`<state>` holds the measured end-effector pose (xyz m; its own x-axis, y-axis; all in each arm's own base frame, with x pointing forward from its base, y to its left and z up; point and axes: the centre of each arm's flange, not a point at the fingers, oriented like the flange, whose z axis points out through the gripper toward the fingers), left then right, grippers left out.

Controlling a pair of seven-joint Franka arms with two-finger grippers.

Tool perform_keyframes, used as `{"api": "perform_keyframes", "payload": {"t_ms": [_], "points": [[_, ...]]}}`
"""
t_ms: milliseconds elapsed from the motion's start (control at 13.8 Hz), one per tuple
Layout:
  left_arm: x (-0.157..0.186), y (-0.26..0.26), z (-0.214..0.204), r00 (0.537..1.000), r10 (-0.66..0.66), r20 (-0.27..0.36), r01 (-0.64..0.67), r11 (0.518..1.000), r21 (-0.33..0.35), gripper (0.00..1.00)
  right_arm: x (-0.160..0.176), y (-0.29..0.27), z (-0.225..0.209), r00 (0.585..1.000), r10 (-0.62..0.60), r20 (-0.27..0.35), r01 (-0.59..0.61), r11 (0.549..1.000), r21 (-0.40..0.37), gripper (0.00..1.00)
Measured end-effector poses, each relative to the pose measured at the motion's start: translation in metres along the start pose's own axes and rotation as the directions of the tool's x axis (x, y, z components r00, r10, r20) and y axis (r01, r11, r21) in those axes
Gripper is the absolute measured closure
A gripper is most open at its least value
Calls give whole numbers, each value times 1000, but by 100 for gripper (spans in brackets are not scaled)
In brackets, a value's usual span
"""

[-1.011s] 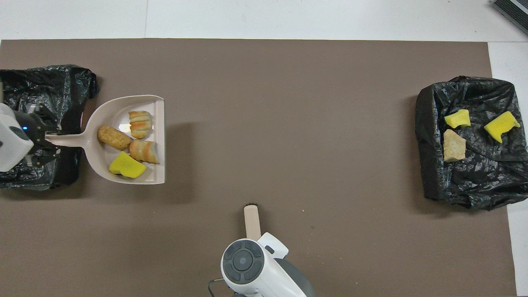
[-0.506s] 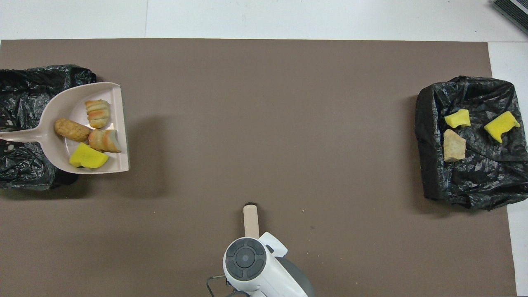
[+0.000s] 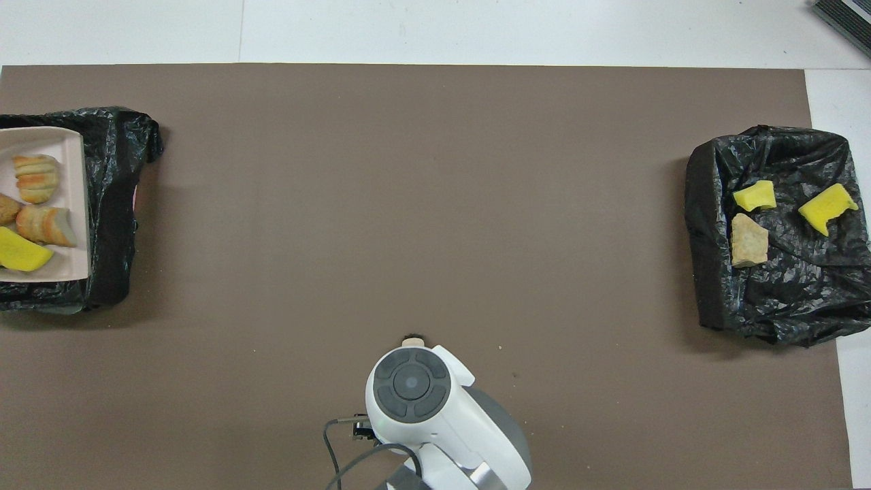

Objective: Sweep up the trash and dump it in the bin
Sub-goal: 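Tip the dustpan into the black bag with the left gripper while the right gripper withdraws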

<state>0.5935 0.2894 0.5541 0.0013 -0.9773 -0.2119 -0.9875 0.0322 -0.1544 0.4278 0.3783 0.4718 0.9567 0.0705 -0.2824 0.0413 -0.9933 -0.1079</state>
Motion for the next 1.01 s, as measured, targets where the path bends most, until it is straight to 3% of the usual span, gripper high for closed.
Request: {"api": "perform_keyframes", "payload": {"t_ms": [361,650,867,1011], "points": [[28,-22,-9,978,32,206,-30,999,-13,67,39,68,-55,993,-86,-85,75,990,-122,0],[63,-34,-10,949,64,308,-51,997,-50,67,72,148,-99,976,-176,-129,158,978,-135,0],[89,-41,-17,899,77,431,-44,995,-87,67,84,211,-129,960,-230,-159,187,951,-246,0],[100,-44,-24,864,92,495,-51,994,-96,67,88,240,-142,965,-191,-181,143,958,-250,0]]}}
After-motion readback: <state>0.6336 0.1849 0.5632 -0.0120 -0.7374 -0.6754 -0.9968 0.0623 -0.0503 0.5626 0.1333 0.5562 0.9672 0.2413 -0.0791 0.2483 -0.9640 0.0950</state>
